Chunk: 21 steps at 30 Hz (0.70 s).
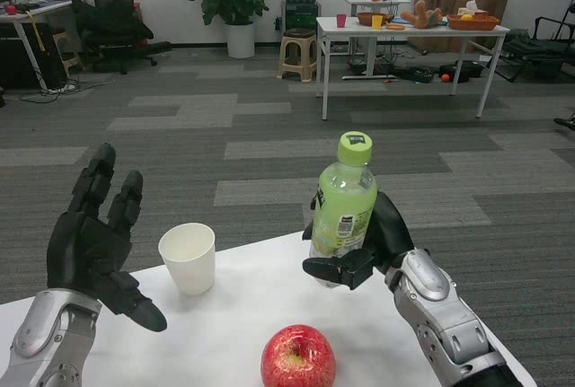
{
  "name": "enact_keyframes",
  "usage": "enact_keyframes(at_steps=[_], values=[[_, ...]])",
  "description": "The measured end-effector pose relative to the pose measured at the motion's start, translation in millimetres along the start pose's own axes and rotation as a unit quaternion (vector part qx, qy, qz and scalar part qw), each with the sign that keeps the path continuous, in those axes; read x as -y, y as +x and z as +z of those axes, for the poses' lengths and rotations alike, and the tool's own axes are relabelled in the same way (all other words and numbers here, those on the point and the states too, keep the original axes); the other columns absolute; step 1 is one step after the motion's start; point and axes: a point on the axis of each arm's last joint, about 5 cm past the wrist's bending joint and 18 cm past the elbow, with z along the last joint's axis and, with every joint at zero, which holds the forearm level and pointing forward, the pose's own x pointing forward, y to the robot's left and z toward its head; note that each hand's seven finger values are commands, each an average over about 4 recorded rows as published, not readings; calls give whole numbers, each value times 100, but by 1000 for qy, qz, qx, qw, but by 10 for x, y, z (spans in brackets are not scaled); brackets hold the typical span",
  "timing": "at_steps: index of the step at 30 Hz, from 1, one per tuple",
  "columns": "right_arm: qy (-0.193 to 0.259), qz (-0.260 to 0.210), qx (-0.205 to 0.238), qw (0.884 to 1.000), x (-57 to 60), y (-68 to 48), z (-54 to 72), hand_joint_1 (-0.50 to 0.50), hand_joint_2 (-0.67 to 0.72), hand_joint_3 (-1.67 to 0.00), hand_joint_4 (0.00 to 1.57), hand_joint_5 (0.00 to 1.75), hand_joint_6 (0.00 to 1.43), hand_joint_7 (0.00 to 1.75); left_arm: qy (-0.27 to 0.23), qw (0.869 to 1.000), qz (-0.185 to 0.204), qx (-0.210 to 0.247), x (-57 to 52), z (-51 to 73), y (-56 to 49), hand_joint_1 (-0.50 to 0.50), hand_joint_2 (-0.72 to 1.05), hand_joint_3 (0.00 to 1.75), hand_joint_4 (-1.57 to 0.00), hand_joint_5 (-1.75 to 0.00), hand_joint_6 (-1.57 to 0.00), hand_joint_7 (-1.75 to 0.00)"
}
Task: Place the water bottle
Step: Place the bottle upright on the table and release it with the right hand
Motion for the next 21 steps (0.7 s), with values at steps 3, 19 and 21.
enact_keyframes(at_steps=[3,19,21], values=[[-12,-5,-2,1000,15,-18,-7,39,22,-119,80,136,63,161,0,1000,0,0,1,0,0,-50,-64,9,0,0,0,0],[-52,-70,-42,995,228,-244,-318,40,22,-111,83,136,63,161,-1,1000,-3,1,12,3,4,-50,-64,9,0,0,0,0],[-52,-76,-50,994,247,-270,-378,41,22,-113,83,136,64,161,-1,1000,-3,1,13,3,5,-50,-64,9,0,0,0,0]])
